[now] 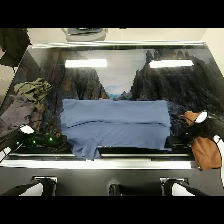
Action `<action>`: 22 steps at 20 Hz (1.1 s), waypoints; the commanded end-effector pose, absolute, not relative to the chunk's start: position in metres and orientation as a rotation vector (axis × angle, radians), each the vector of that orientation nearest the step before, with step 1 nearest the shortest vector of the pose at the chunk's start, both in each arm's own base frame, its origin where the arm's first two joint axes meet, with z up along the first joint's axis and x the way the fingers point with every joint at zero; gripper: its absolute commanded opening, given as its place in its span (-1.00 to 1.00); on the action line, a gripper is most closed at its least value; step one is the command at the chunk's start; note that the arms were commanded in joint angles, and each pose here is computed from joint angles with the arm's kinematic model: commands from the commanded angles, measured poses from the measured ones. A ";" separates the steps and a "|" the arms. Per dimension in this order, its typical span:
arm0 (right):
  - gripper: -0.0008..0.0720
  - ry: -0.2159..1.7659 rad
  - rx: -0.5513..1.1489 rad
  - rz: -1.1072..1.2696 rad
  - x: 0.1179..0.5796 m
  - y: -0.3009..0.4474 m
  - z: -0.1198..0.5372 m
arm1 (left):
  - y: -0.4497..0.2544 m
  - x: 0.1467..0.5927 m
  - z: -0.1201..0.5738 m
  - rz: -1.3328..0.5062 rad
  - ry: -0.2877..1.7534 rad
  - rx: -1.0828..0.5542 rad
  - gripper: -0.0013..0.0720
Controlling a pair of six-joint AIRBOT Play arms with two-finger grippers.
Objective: Fold the shirts.
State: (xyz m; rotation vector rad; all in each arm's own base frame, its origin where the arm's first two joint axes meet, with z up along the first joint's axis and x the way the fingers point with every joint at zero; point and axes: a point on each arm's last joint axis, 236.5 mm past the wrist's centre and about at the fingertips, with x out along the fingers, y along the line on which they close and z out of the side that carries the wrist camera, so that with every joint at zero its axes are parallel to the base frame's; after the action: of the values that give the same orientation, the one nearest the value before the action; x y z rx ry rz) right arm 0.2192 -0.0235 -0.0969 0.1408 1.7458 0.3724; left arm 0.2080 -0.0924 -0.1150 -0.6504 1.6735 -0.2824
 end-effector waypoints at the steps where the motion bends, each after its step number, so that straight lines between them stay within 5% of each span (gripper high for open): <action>1: 0.71 1.699 0.212 0.301 0.227 -0.018 -0.110 | -0.085 0.217 -0.121 -0.255 1.631 -0.617 -0.87; 4: 0.33 1.727 0.253 0.279 0.218 -0.014 -0.118 | -0.084 0.221 -0.121 -0.262 1.617 -0.604 -0.87; 6: -0.87 1.740 0.259 0.287 0.215 -0.012 -0.120 | -0.085 0.220 -0.120 -0.297 1.614 -0.576 -0.87; 15: -0.87 1.607 0.011 0.397 0.260 -0.039 -0.059 | -0.077 0.287 -0.014 -0.360 1.298 -0.451 -0.89; 22: -0.87 1.317 -0.080 0.358 0.356 -0.037 -0.003 | -0.067 0.346 0.027 -0.371 1.194 -0.407 -0.89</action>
State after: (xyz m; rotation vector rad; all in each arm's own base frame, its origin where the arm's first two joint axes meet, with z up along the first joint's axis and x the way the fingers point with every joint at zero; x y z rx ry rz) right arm 0.3166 -0.0381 -0.0271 -0.0245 1.4334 0.3741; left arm 0.3175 -0.0713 0.0077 -0.4230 1.2443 -0.3663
